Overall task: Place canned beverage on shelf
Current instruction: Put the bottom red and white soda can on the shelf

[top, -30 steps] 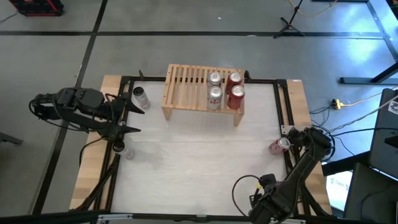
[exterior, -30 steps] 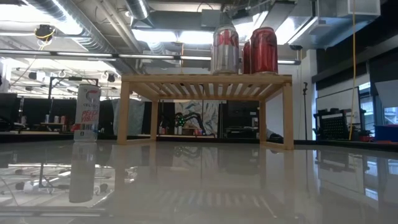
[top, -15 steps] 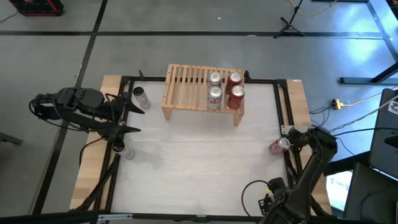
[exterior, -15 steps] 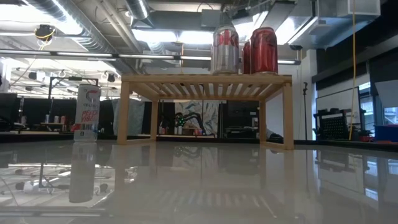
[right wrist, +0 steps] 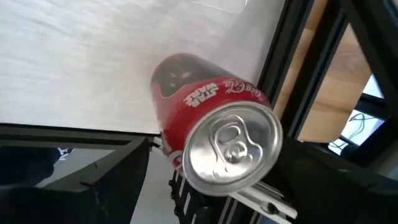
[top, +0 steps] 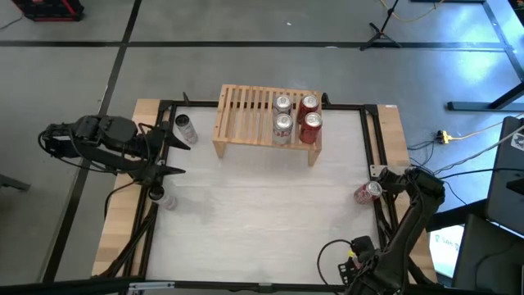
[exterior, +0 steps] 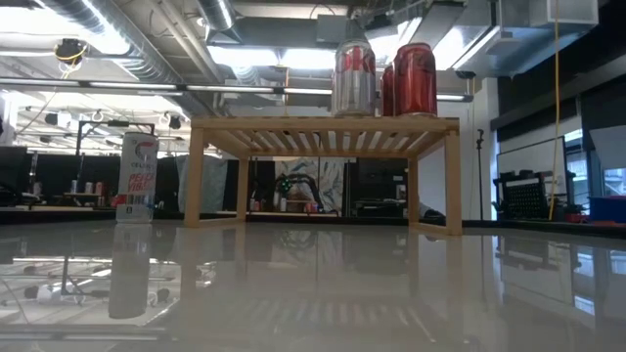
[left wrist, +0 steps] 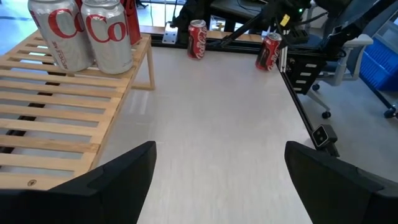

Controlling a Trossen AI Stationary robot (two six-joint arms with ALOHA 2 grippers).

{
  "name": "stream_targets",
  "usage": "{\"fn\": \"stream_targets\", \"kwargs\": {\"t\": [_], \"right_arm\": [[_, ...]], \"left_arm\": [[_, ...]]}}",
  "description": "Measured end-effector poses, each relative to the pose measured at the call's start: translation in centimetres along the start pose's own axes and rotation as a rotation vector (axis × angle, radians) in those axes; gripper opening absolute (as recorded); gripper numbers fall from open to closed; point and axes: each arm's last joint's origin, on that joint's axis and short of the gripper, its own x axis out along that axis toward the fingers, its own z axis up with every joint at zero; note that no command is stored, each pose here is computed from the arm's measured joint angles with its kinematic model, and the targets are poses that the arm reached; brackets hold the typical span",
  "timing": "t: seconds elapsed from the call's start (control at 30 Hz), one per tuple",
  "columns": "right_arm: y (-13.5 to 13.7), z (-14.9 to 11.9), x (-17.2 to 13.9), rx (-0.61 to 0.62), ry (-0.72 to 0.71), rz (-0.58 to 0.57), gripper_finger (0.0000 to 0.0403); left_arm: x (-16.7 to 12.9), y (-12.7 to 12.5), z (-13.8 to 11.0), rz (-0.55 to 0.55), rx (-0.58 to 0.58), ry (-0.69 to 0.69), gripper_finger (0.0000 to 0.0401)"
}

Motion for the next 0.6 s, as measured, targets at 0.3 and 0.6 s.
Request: {"fn": "stream_targets", "kwargs": {"t": [0.3, 0.6], "right_arm": [[0.3, 0.5, 1.8, -0.017, -0.012, -0.014, 0.0349], [1.0, 0.1, 2.5, -0.066, 0.037, 0.049, 0.0323]], "left_arm": [[0.0, 0.0, 0.0, 0.0, -0.001, 0.0, 0.0348], [0.0, 0.0, 0.0, 0.0, 0.0, 0.0, 0.0348]]}}
